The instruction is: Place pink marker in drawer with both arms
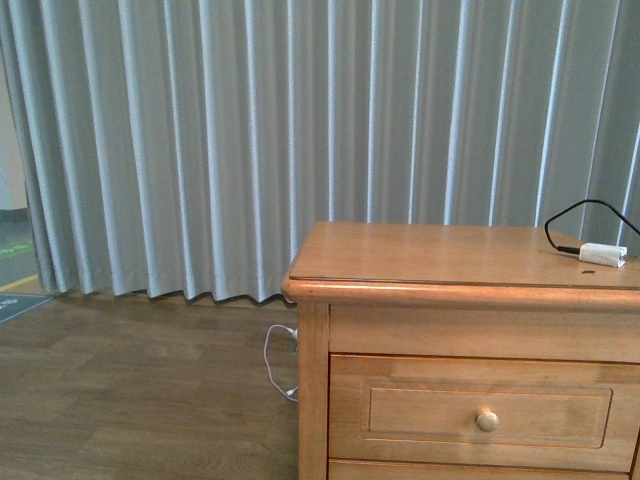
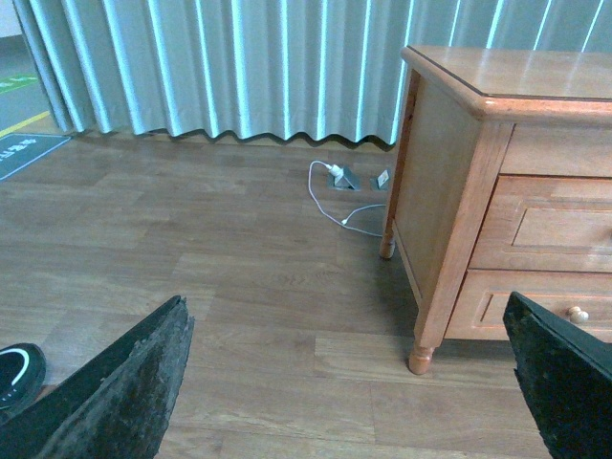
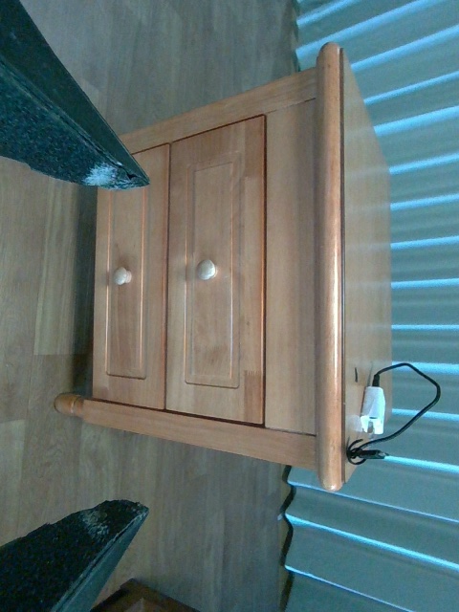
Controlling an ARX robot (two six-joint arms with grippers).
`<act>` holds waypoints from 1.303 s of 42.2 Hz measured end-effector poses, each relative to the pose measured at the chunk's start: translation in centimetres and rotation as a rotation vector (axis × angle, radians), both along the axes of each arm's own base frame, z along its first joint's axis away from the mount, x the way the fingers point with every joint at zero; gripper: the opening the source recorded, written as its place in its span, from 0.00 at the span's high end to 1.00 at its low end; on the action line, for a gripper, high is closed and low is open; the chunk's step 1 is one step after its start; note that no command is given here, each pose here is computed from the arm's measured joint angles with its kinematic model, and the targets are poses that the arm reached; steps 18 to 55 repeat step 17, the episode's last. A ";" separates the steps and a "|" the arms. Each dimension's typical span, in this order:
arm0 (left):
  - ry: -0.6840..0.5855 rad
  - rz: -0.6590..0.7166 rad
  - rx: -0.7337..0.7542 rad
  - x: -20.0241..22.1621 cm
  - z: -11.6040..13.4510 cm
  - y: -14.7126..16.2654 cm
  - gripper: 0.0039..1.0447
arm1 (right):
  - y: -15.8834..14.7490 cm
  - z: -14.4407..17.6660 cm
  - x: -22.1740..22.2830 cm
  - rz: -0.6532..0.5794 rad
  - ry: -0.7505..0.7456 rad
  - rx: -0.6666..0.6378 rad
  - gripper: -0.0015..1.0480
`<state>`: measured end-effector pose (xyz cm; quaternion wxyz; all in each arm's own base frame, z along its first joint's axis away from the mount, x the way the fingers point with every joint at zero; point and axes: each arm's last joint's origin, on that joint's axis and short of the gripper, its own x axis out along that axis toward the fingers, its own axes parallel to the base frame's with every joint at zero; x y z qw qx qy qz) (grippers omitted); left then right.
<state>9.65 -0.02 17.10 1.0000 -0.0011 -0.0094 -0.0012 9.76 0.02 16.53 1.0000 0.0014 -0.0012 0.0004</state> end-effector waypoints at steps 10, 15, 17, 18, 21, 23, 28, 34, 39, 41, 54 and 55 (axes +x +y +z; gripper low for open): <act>0.000 0.000 0.000 0.0 0.0 0.0 0.06 | 0.0 0.0 0.0 0.000 0.000 0.000 0.09; 0.000 0.000 0.000 0.0 0.0 0.0 0.06 | 0.0 0.0 0.0 0.000 0.000 0.000 0.09; 0.000 0.000 0.000 0.0 0.0 0.0 0.06 | 0.0 0.0 0.0 0.000 0.000 0.000 0.09; 0.000 0.000 0.000 0.0 0.0 0.0 0.06 | 0.0 0.0 0.0 0.000 0.000 0.000 0.09; 0.000 0.000 0.000 0.0 0.0 0.0 0.06 | 0.0 0.0 0.0 0.000 0.000 0.000 0.09; 0.000 0.000 0.000 0.0 0.0 0.0 0.06 | 0.0 0.0 0.0 0.000 0.000 0.000 0.09; 0.000 0.000 0.000 0.0 0.0 0.0 0.06 | 0.0 0.0 0.0 0.000 0.000 0.000 0.09; 0.000 0.000 0.000 0.0 0.0 0.0 0.06 | 0.0 0.0 0.0 0.000 0.000 0.000 0.09; 0.000 0.000 0.000 0.0 0.0 0.0 0.06 | 0.0 0.0 0.0 0.000 0.000 0.000 0.09; 0.000 0.000 0.000 0.0 0.0 0.0 0.06 | 0.0 0.0 0.0 0.000 0.000 0.000 0.09; 0.000 0.000 0.000 0.0 0.0 0.0 0.06 | 0.0 0.0 0.0 0.000 0.000 0.000 0.09; 0.000 0.000 0.000 0.0 0.0 0.0 0.06 | 0.0 0.0 0.0 0.000 0.000 0.000 0.09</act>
